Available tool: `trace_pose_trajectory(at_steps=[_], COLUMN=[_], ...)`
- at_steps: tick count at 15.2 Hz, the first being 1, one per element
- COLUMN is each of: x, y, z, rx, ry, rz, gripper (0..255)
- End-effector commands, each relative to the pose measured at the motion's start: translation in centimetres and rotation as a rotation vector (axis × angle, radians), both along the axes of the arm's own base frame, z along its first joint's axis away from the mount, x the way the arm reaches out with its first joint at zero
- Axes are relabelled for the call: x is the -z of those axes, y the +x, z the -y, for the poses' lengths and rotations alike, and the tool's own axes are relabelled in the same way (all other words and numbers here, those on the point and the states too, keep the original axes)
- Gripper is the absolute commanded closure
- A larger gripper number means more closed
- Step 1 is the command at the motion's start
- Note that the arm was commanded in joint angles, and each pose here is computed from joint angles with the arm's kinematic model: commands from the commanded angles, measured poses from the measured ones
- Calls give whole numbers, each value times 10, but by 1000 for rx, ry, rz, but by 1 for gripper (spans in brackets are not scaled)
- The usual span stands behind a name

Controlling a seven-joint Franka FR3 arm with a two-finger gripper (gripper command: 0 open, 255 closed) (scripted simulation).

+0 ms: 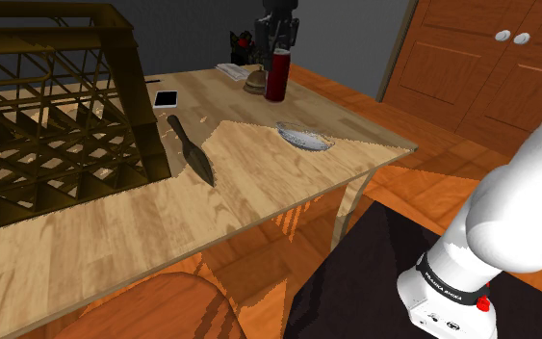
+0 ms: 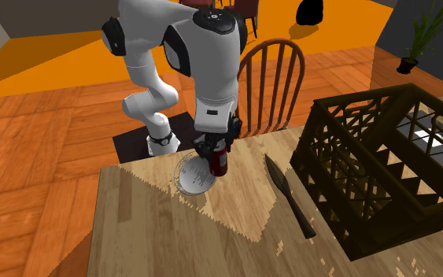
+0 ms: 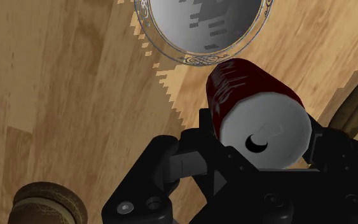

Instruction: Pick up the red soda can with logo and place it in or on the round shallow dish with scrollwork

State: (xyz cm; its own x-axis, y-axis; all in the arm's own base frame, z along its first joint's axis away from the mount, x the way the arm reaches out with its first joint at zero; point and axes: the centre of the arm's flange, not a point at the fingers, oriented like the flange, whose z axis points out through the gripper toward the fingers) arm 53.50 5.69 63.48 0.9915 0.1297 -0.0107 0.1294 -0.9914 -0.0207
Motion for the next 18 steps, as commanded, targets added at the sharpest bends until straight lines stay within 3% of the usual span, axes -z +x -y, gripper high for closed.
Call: trace_pose_trajectory(at_steps=[1,6,18], x=[-6,-16,47], y=[-24,-88,-88], z=[7,25,25], rx=[0,0,0], ry=[0,0,0], rz=[1,1,1], gripper=[255,255,255])
